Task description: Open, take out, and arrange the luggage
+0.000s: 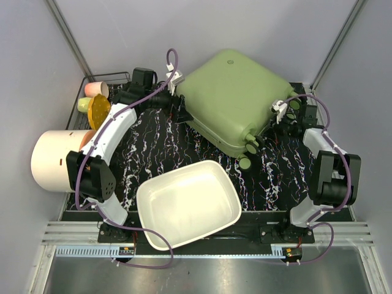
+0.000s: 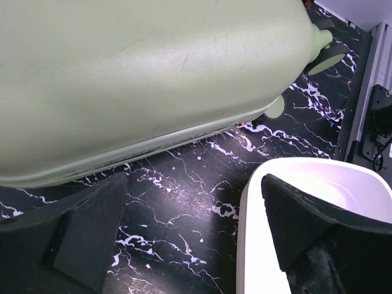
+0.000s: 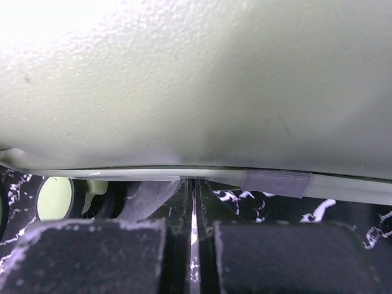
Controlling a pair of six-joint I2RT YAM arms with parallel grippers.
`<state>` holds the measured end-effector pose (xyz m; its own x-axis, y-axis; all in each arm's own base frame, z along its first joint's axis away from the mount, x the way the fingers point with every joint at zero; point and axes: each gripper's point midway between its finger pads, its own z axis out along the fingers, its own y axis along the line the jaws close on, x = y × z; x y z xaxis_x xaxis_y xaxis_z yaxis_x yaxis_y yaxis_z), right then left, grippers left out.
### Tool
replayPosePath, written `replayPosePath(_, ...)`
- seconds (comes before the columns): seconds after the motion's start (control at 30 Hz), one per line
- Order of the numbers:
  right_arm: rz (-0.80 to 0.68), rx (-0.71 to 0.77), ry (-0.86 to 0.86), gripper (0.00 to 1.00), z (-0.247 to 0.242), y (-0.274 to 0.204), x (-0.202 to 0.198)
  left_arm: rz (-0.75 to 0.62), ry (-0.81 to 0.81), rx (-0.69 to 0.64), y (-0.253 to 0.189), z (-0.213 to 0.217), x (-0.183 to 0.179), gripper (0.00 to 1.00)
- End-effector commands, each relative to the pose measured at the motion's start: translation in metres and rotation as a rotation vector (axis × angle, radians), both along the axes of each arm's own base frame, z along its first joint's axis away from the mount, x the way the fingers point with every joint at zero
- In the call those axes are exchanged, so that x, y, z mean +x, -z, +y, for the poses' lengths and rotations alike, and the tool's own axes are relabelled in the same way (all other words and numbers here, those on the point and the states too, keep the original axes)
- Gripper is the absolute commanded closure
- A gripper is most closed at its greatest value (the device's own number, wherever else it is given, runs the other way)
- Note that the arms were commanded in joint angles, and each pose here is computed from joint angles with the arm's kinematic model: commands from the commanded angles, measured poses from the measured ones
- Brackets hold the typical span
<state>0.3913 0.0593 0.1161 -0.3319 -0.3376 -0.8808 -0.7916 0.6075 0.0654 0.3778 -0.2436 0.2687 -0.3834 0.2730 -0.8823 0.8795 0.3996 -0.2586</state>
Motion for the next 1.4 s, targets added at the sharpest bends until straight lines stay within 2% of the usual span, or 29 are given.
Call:
replayPosePath(0.0,-0.043,0.093,-0.068,1.00,0.066,-0.021,0.013,-0.161,0.059,-0.011,-0.038,-0.007,-0.005,0.05)
replayPosePath(0.07,-0.050,0.100,-0.074,1.00,0.079,-0.027,0.015,-0.165,0.059,-0.007,-0.038,-0.007,-0.006,0.05)
replayPosePath(0.17,-0.030,0.048,-0.015,1.00,0.069,-0.020,0.015,-0.178,0.054,0.017,-0.035,-0.003,-0.006,0.05)
replayPosePath(0.2,-0.066,-0.032,0.010,1.00,0.058,-0.017,0.018,-0.178,0.054,0.025,-0.033,-0.002,-0.007,0.06)
replayPosePath(0.3,-0.113,-0.155,0.074,1.00,0.029,-0.008,0.022,-0.179,0.066,0.028,-0.029,-0.001,-0.010,0.06)
replayPosePath(0.4,-0.159,-0.213,0.181,1.00,-0.012,-0.005,0.041,-0.179,0.100,0.029,-0.024,-0.005,-0.013,0.07)
replayPosePath(0.47,-0.205,-0.214,0.219,1.00,-0.025,-0.009,0.055,-0.260,0.176,0.054,-0.026,-0.013,-0.020,0.07)
replayPosePath(0.53,-0.209,-0.187,0.206,1.00,-0.022,-0.011,0.057,-0.298,0.286,0.103,-0.019,-0.026,-0.043,0.07)
replayPosePath(0.57,-0.213,-0.174,0.194,1.00,-0.019,-0.012,0.057,-0.403,0.365,0.139,-0.019,-0.030,-0.048,0.07)
replayPosePath(0.63,-0.222,-0.137,0.163,1.00,-0.010,-0.013,0.053,-0.453,0.471,0.225,-0.006,-0.045,-0.071,0.07)
replayPosePath(0.67,-0.236,-0.132,0.158,1.00,-0.008,-0.012,0.053,-0.532,0.541,0.266,-0.001,-0.050,-0.076,0.07)
replayPosePath(0.7,-0.241,-0.131,0.153,1.00,-0.008,-0.011,0.052,-0.553,0.563,0.323,0.008,-0.051,-0.079,0.07)
replayPosePath(0.83,-0.252,-0.142,0.108,1.00,-0.004,-0.003,0.047,-0.652,0.725,0.386,0.028,-0.087,-0.106,0.06)
replayPosePath(0.9,-0.250,-0.142,0.057,0.95,0.001,0.001,0.038,-0.664,0.744,0.384,0.028,-0.096,-0.106,0.07)
replayPosePath(0.93,-0.250,-0.143,0.047,0.86,0.002,0.001,0.036,-0.667,0.746,0.376,0.026,-0.099,-0.106,0.07)
replayPosePath(0.97,-0.249,-0.143,0.036,0.83,0.003,0.001,0.033,-0.664,0.728,0.368,0.022,-0.101,-0.104,0.06)
replayPosePath(1.13,-0.228,-0.161,0.002,0.75,0.008,0.007,0.031,-0.682,0.697,0.358,0.019,-0.105,-0.099,0.06)
replayPosePath(1.17,-0.243,-0.171,-0.004,0.70,0.007,0.005,0.036,-0.676,0.698,0.355,0.022,-0.104,-0.100,0.06)
replayPosePath(1.37,-0.195,-0.196,-0.024,0.67,0.008,0.017,0.028,-0.685,0.687,0.336,0.017,-0.108,-0.099,0.05)
